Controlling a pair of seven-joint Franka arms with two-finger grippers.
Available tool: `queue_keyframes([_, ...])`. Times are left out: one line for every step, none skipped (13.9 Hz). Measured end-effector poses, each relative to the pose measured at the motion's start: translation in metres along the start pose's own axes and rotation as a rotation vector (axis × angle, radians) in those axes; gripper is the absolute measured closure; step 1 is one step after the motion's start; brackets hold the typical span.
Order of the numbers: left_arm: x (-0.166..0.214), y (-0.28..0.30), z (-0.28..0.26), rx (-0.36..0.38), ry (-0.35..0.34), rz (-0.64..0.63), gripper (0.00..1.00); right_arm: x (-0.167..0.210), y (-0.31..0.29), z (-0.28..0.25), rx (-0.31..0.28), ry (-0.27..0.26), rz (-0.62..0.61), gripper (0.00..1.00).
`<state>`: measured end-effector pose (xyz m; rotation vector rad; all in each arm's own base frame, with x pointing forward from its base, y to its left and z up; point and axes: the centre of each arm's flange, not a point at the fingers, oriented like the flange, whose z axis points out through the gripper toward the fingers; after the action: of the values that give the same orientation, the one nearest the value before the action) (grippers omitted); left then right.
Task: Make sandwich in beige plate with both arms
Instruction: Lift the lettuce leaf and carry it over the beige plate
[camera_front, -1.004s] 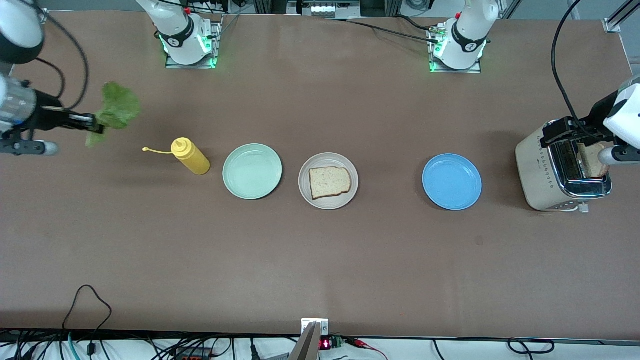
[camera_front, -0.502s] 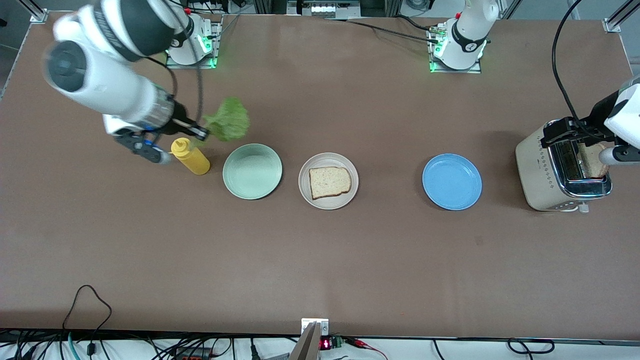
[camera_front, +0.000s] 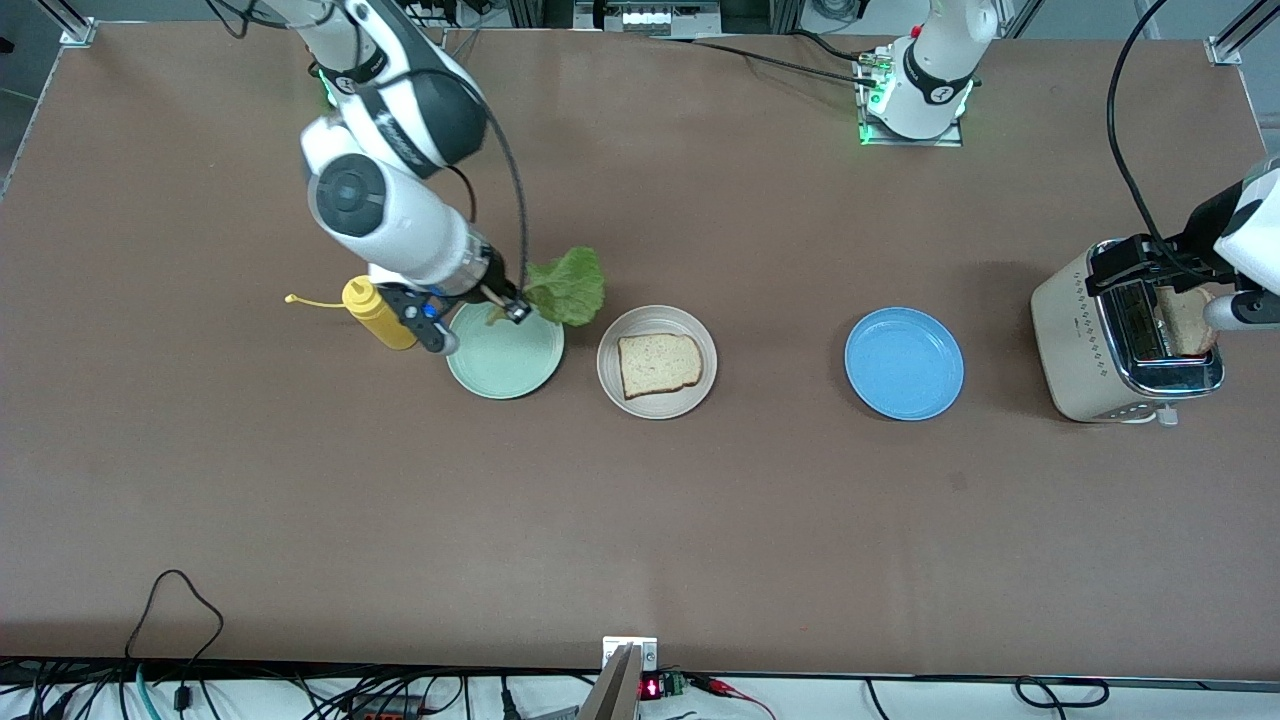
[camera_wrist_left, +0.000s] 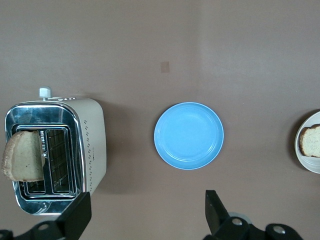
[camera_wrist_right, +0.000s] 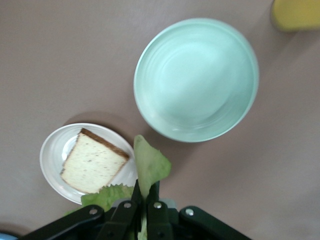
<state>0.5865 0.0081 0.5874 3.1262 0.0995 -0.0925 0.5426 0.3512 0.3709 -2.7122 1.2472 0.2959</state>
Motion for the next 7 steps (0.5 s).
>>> queue_keyframes([0.0,0.0,0.0,0.0,0.0,0.0,0.0,-0.009,-0.006,0.017,0.01,0.005,0.03,0.95])
queue_keyframes([0.0,0.0,0.0,0.0,0.0,0.0,0.0,-0.018,-0.011,0.036,0.01,0.014,0.057,0.95])
queue_keyframes([0.0,0.0,0.0,0.0,0.0,0.0,0.0,-0.024,-0.013,0.052,0.006,0.021,0.082,0.95])
queue_keyframes([0.0,0.0,0.0,0.0,0.0,0.0,0.0,-0.029,-0.016,0.067,0.005,0.022,0.104,0.95])
queue_keyframes([0.0,-0.001,0.0,0.0,0.0,-0.001,0.0,-0.032,-0.018,0.08,0.01,0.017,0.124,0.95])
queue_keyframes([0.0,-0.001,0.0,0.0,0.0,-0.002,0.0,-0.034,-0.019,0.09,0.015,0.011,0.141,0.95])
queue_keyframes([0.0,-0.002,0.0,0.0,0.0,-0.003,0.0,-0.035,-0.021,0.098,0.021,0.005,0.154,0.95])
